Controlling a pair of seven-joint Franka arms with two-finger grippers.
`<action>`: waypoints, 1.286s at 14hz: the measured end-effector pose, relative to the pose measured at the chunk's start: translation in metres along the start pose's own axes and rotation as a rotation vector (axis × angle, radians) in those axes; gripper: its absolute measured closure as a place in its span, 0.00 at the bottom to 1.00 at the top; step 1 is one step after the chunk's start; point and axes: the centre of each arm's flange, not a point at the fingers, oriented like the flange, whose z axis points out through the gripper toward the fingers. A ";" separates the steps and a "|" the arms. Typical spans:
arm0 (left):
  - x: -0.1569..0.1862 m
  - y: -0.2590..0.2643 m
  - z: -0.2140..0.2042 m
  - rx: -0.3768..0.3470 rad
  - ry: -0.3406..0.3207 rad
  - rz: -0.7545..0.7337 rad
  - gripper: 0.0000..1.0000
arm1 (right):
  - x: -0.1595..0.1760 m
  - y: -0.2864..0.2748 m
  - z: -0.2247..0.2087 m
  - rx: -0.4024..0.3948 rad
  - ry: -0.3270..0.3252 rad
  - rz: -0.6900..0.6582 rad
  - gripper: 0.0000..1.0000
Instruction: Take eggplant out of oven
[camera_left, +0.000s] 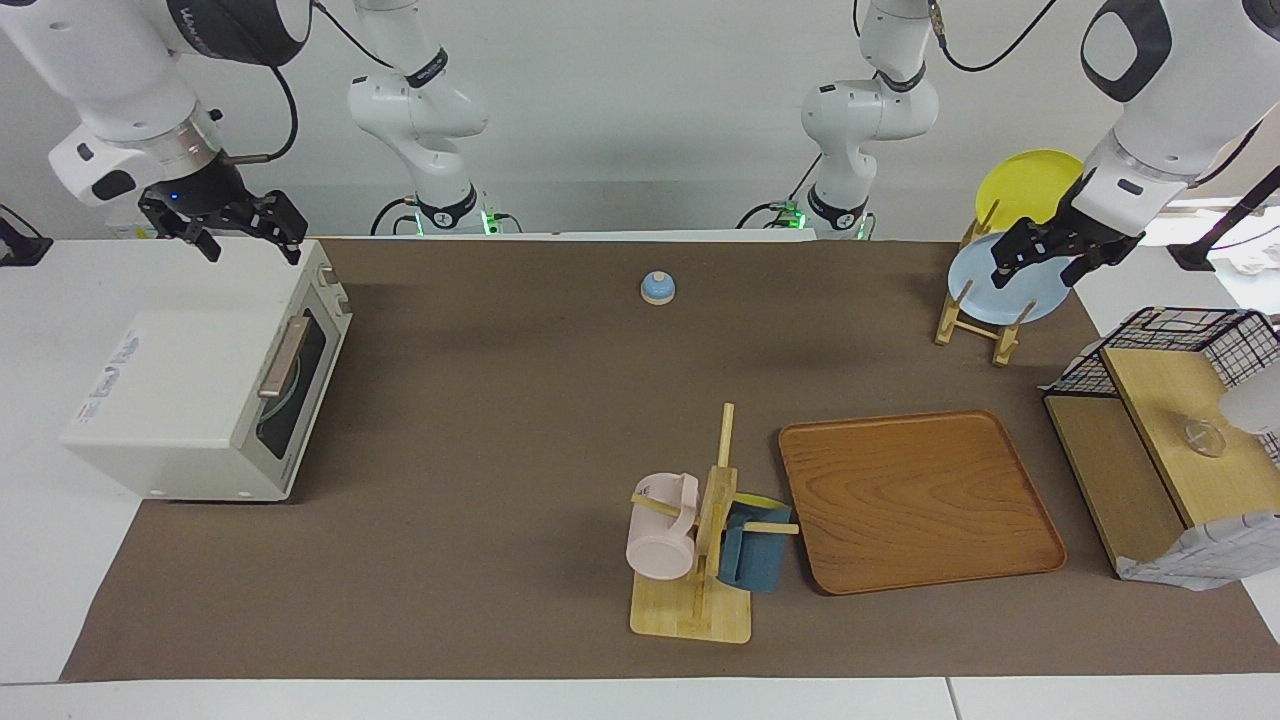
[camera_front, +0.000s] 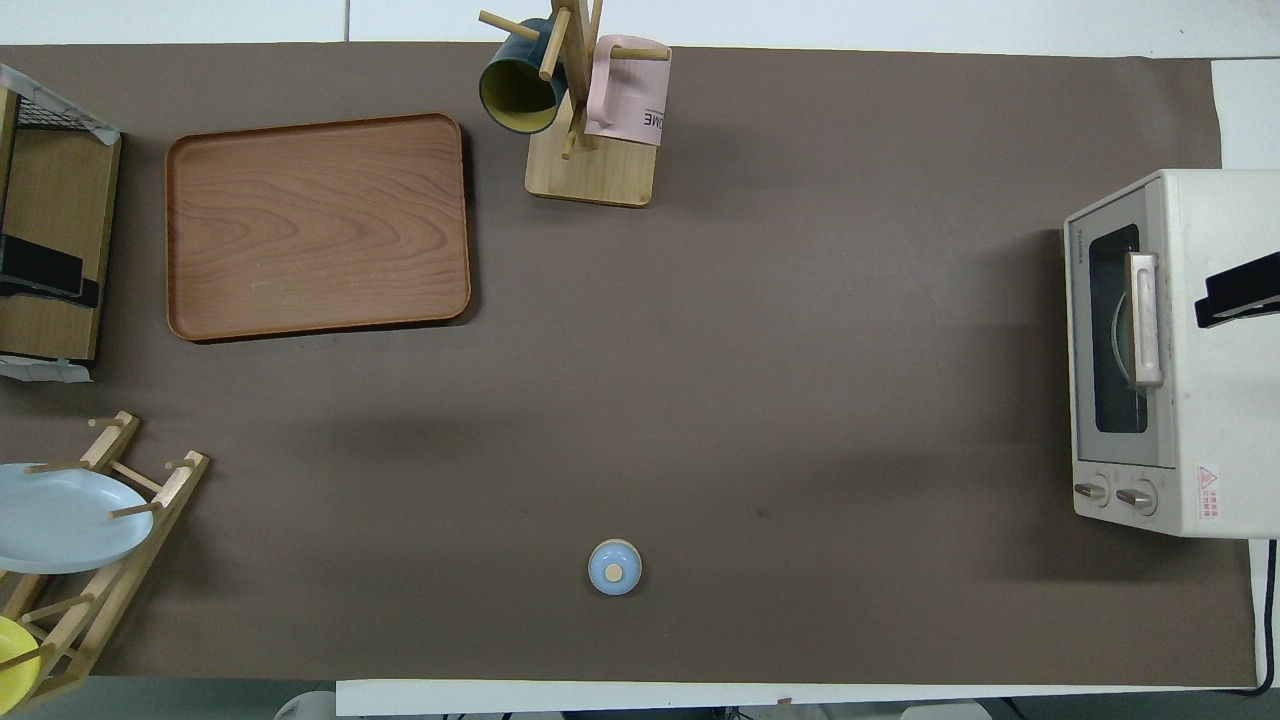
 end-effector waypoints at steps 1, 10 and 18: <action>0.000 0.000 0.000 0.000 0.000 0.000 0.00 | 0.000 0.000 0.000 0.000 -0.001 0.000 0.00; 0.000 0.000 0.000 0.000 0.000 0.000 0.00 | 0.008 -0.009 0.012 -0.004 0.037 -0.063 0.43; 0.000 0.000 0.000 0.000 0.000 0.000 0.00 | 0.024 0.002 0.126 -0.050 -0.010 -0.086 0.99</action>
